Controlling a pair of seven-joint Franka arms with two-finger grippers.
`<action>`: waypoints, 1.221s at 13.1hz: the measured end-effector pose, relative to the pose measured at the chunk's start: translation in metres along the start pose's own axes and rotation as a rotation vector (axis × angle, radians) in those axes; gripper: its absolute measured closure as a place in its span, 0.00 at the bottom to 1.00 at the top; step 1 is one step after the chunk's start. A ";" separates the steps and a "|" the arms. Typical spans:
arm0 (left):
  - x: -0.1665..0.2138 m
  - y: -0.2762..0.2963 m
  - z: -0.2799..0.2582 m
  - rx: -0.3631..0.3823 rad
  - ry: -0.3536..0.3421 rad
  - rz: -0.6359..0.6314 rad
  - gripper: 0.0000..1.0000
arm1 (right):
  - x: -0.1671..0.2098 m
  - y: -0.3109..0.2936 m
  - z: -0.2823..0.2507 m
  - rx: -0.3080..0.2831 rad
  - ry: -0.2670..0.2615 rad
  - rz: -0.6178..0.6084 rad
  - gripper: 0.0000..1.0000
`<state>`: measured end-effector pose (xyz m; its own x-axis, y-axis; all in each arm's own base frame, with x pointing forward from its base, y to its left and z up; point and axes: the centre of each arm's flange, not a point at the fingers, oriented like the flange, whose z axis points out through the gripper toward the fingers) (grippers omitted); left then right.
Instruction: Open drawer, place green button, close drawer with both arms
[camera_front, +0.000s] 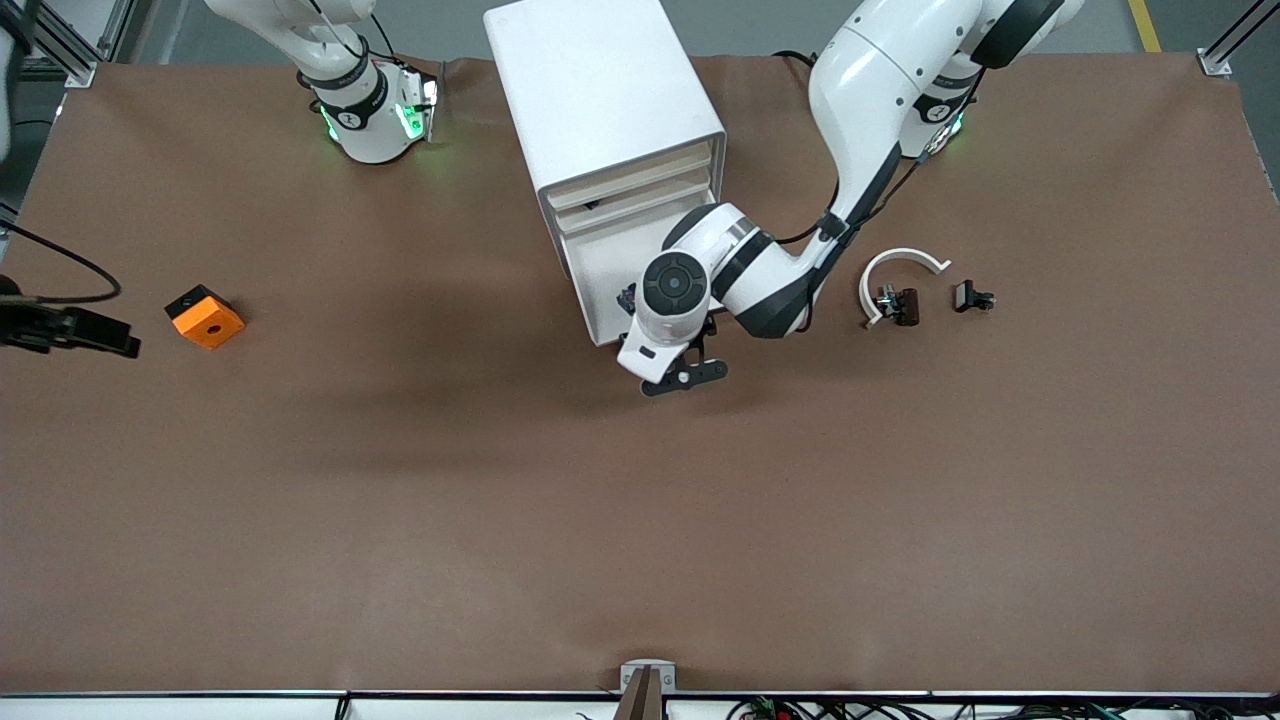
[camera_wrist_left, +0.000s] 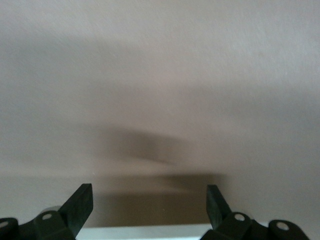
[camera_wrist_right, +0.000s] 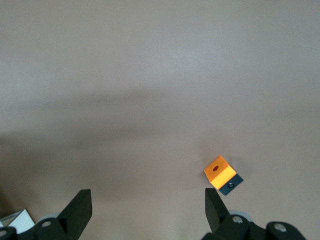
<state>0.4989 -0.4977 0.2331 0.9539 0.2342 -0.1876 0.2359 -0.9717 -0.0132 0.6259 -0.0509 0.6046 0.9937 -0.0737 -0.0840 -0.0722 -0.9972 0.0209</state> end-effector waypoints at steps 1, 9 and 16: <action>-0.006 0.003 0.002 -0.003 -0.008 0.006 0.00 | -0.006 0.001 -0.011 0.002 0.012 0.002 0.00; -0.050 0.009 0.018 -0.007 -0.109 -0.034 0.00 | -0.059 0.008 -0.034 0.014 0.047 0.009 0.00; -0.087 0.016 0.030 0.010 -0.168 -0.080 0.00 | -0.091 0.012 -0.038 0.020 0.065 0.016 0.00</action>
<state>0.4139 -0.5350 0.2198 0.8875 0.3029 -0.3473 0.3072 -0.9506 -0.0442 0.5382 -0.0560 0.6507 0.9959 -0.0887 -0.0192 -0.0887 -0.9961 0.0017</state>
